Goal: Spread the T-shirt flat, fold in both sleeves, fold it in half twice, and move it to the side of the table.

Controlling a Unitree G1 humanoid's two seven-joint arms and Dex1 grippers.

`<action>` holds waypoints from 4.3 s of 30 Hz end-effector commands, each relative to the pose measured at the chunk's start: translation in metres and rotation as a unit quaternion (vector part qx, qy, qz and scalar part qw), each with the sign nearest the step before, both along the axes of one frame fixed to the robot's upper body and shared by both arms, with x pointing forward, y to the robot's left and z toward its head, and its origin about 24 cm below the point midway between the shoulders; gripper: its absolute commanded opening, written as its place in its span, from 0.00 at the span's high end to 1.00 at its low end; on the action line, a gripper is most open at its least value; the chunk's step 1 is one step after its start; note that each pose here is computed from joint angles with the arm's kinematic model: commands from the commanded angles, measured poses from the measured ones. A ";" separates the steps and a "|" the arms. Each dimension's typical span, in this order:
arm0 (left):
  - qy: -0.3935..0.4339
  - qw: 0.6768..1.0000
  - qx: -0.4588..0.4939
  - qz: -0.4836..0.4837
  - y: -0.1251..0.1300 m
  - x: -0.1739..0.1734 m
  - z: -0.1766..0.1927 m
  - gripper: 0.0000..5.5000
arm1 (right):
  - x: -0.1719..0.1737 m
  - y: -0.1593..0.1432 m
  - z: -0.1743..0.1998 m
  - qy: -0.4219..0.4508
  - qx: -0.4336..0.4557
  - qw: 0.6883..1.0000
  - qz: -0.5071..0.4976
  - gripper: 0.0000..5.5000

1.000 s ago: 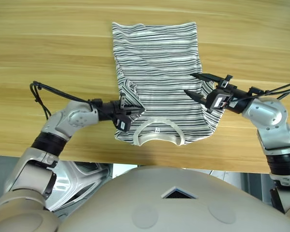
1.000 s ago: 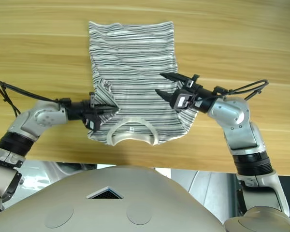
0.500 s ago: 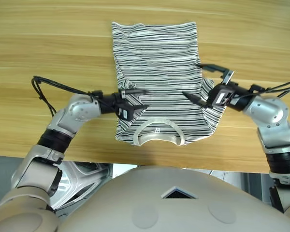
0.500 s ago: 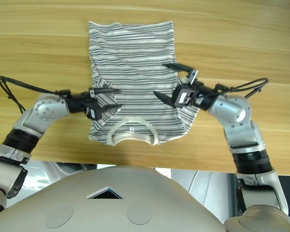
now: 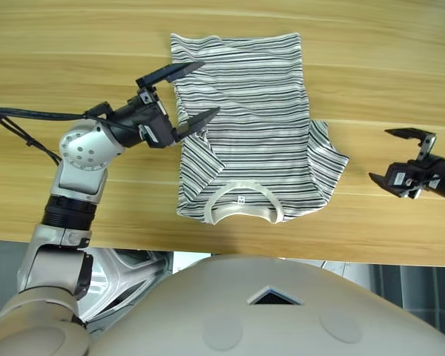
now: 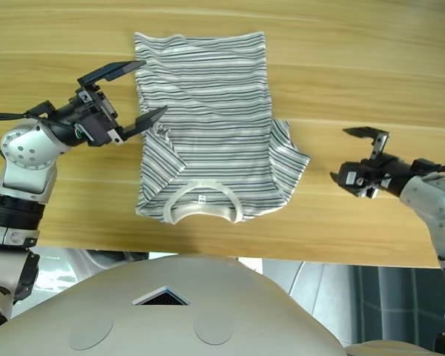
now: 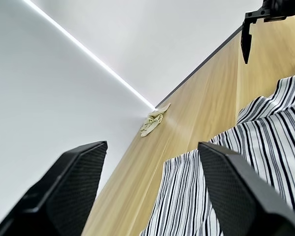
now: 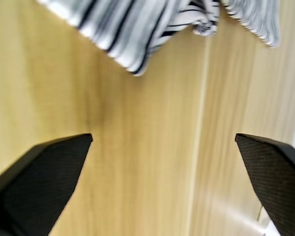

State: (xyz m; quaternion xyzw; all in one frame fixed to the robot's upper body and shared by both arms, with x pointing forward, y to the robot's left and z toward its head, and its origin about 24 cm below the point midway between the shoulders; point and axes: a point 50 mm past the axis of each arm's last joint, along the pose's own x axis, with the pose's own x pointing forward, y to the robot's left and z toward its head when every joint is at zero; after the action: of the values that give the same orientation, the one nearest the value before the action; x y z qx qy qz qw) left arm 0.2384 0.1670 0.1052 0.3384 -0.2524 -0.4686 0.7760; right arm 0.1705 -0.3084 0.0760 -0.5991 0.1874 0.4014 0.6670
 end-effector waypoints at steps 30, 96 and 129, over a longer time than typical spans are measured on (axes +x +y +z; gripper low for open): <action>-0.008 0.999 0.035 0.012 0.002 -0.002 -0.007 0.38 | 0.005 0.049 -0.053 0.056 0.083 0.994 0.043 0.46; 0.010 0.999 0.038 0.015 -0.006 0.001 -0.026 0.38 | 0.026 0.126 -0.027 0.018 0.038 0.973 0.227 0.99; 0.058 0.998 0.038 -0.012 -0.010 -0.006 -0.038 0.27 | 0.043 0.147 -0.019 0.012 0.118 0.967 0.226 0.83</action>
State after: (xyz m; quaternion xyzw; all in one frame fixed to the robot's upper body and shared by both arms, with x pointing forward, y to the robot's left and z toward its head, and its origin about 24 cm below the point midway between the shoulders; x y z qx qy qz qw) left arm 0.2329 0.1560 0.0684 0.3379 -0.2037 -0.4970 0.7728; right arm 0.2085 -0.1628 0.0497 -0.5416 0.0167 0.5781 0.6101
